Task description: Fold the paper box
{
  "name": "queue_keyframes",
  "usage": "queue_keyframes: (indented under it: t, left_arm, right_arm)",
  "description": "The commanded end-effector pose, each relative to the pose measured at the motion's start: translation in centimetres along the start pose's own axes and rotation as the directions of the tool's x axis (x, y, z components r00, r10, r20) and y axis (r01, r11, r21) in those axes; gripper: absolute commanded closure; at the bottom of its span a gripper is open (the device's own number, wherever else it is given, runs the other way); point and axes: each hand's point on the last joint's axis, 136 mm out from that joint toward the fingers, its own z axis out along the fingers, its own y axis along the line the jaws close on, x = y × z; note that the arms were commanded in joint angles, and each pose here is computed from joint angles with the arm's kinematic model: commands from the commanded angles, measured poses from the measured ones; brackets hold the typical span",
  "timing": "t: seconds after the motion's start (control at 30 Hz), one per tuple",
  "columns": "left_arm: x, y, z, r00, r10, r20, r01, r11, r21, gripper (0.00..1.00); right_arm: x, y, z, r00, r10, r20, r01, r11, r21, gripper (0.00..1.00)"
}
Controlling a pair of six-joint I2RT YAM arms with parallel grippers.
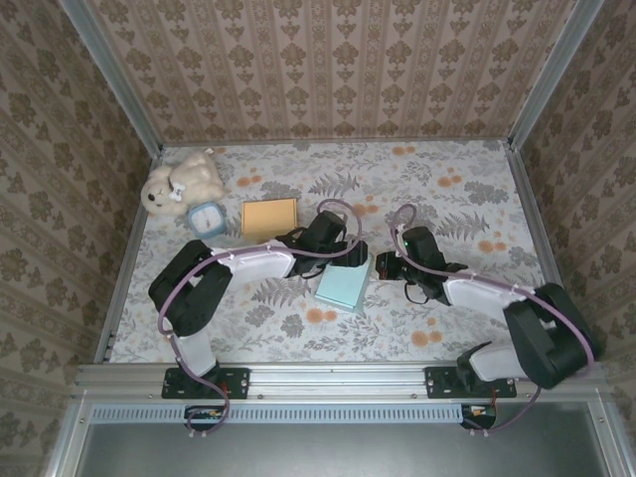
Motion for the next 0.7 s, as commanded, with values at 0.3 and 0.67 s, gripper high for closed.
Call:
queue_keyframes:
  t: [0.3, 0.67]
  left_arm:
    - [0.8, 2.4, -5.3, 0.998, -0.006, 0.07, 0.008, 0.999, -0.031, 0.03]
    - [5.6, 2.1, -7.9, 0.994, -0.077, 0.08, 0.069, 0.993, 0.098, 0.02]
  right_arm:
    - [2.5, 0.1, -3.8, 0.996, 0.084, 0.019, -0.084, 0.996, -0.004, 1.0]
    - [8.9, 1.7, -4.6, 0.991, 0.076, -0.108, -0.08, 0.996, -0.04, 1.0]
